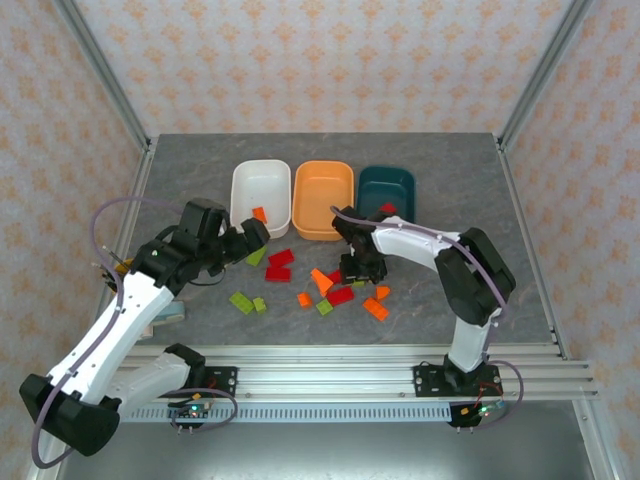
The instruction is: Sort the legos into containers by color
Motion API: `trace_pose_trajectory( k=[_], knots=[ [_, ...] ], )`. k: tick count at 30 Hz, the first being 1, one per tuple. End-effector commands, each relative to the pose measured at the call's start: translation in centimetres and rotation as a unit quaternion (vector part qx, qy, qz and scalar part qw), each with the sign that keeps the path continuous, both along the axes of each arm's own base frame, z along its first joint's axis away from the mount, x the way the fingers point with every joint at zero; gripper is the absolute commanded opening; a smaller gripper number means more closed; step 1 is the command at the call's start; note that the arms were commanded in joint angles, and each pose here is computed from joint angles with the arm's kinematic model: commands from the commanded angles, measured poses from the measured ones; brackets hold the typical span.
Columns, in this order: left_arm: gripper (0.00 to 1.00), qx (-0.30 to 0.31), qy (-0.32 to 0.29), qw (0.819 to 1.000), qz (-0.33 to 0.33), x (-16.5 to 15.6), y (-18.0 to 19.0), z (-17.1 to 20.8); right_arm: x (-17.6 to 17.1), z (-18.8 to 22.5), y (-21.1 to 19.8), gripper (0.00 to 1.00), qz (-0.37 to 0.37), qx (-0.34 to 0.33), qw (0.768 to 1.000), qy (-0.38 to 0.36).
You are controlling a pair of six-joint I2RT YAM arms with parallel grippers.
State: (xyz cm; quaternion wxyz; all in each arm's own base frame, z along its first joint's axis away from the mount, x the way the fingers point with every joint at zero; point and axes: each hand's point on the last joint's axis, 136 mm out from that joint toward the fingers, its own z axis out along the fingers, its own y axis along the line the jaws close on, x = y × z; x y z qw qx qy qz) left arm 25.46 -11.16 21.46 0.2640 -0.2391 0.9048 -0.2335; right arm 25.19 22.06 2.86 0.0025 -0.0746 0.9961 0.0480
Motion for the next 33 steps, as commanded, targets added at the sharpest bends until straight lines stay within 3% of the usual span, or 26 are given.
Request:
trace_pose_trajectory(
  k=[1,10,17,24,29,33],
  knots=[
    [1.0,-0.012,-0.003,1.0,0.005,-0.4,-0.2,0.1,1.5,-0.1,0.2,0.5,0.004,-0.014,1.0,-0.022],
    [1.0,-0.01,-0.015,1.0,0.003,-0.9,-0.1,0.9,1.7,0.4,-0.6,0.33,-0.012,-0.028,0.999,-0.039],
    [0.99,0.001,-0.047,0.998,0.031,-1.7,1.3,2.1,3.0,9.2,0.1,0.31,-0.027,0.014,0.991,-0.132],
    [0.99,-0.002,-0.067,0.997,0.05,-2.0,2.0,2.3,11.3,11.4,6.6,0.31,-0.038,0.04,0.986,-0.159],
    [0.99,0.005,-0.061,0.996,0.06,-2.8,2.7,2.1,17.9,8.1,8.0,0.31,-0.086,0.028,0.985,-0.148],
    [0.99,0.005,-0.046,0.996,0.077,-3.8,3.4,1.4,20.5,5.5,9.0,0.36,-0.089,0.028,0.986,-0.139]
  ],
)
